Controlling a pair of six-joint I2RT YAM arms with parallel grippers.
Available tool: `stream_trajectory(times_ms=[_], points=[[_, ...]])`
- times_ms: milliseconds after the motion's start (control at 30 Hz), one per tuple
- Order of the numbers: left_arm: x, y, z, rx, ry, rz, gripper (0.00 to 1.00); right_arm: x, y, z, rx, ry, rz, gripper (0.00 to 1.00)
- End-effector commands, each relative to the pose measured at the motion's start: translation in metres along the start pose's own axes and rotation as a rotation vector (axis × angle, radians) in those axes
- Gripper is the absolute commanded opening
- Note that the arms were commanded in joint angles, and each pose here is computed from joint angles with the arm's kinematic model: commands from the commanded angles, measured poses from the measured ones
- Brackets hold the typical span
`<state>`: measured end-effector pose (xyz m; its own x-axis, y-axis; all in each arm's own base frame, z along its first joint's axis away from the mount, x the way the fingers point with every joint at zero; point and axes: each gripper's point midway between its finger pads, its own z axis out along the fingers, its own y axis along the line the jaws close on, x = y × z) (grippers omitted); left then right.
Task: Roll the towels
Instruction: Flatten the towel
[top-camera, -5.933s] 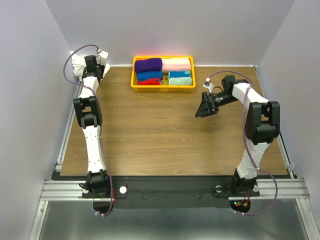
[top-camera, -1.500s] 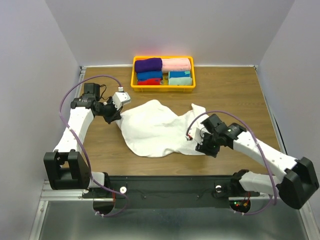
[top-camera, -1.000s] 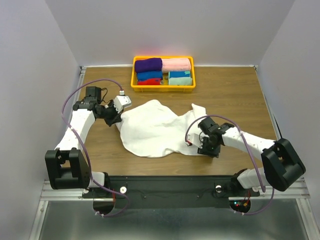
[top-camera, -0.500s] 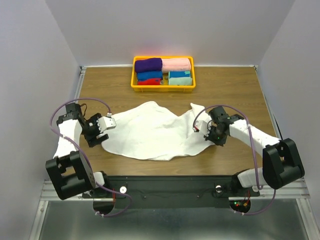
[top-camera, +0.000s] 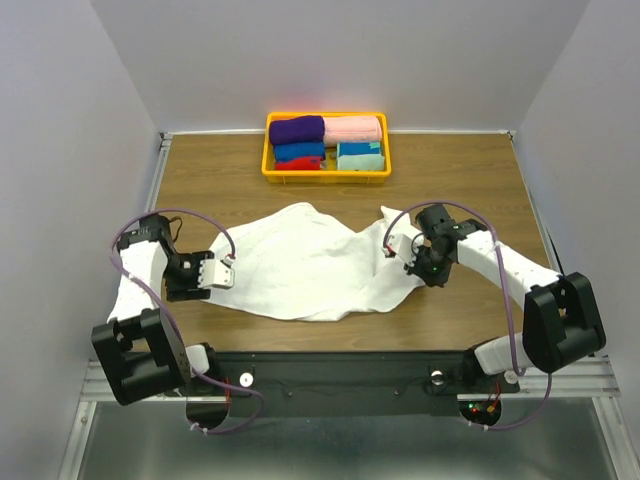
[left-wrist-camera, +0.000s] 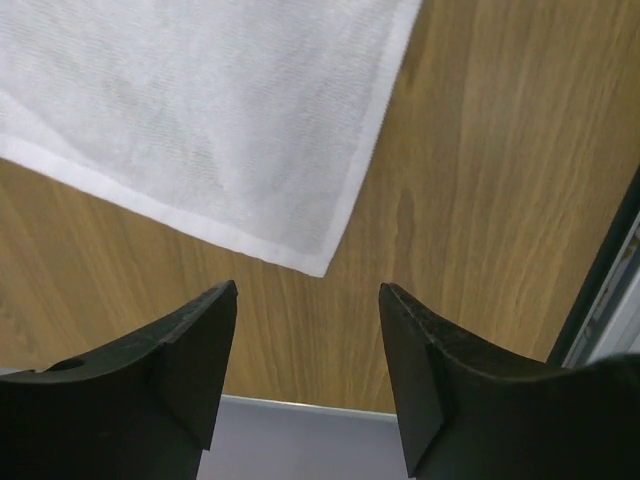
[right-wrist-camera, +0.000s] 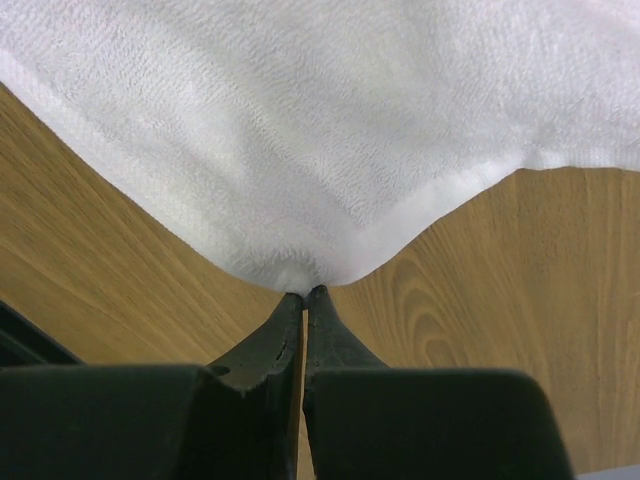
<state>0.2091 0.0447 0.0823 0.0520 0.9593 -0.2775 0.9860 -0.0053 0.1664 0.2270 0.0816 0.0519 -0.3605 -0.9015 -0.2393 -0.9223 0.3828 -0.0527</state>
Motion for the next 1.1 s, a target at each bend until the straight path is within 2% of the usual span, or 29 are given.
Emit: stream_trajectory(times_ms=[0,200,500,633,667,733,767,867,967,1000,1067], points=[[0.02,-0.014,0.011,0.119,0.072,0.077,0.68,-0.007,-0.003,-0.008,-0.004,-0.02,0.016,0.01],[0.028,0.002,0.026,0.105,0.076,0.118,0.73,-0.007,-0.004,-0.008,-0.009,-0.021,0.032,0.01],[0.041,0.01,0.06,0.183,0.046,0.097,0.67,-0.003,-0.007,-0.007,-0.019,-0.005,0.053,0.01],[0.04,0.008,0.073,0.217,0.034,0.096,0.55,0.001,-0.009,-0.007,-0.02,0.007,0.059,0.01],[0.039,0.006,0.077,0.225,0.033,0.087,0.47,0.003,-0.009,-0.007,-0.022,0.01,0.064,0.01],[0.04,0.002,0.084,0.237,0.026,0.07,0.38,0.002,-0.01,-0.007,-0.021,0.009,0.067,0.01],[0.041,0.001,0.086,0.246,0.027,0.062,0.25,0.001,-0.012,-0.009,-0.016,0.005,0.069,0.01],[0.043,-0.001,0.087,0.254,0.034,0.033,0.0,-0.001,-0.015,-0.014,-0.008,-0.004,0.078,0.01],[0.032,0.014,0.072,0.187,-0.005,0.012,0.0,-0.005,-0.023,-0.021,0.002,-0.024,0.103,0.0],[0.024,0.033,0.061,0.132,-0.038,0.001,0.0,-0.008,-0.027,-0.026,0.014,-0.039,0.109,0.01],[0.008,0.049,0.041,0.089,-0.097,-0.1,0.0,-0.011,-0.039,-0.037,0.04,-0.072,0.147,0.01]])
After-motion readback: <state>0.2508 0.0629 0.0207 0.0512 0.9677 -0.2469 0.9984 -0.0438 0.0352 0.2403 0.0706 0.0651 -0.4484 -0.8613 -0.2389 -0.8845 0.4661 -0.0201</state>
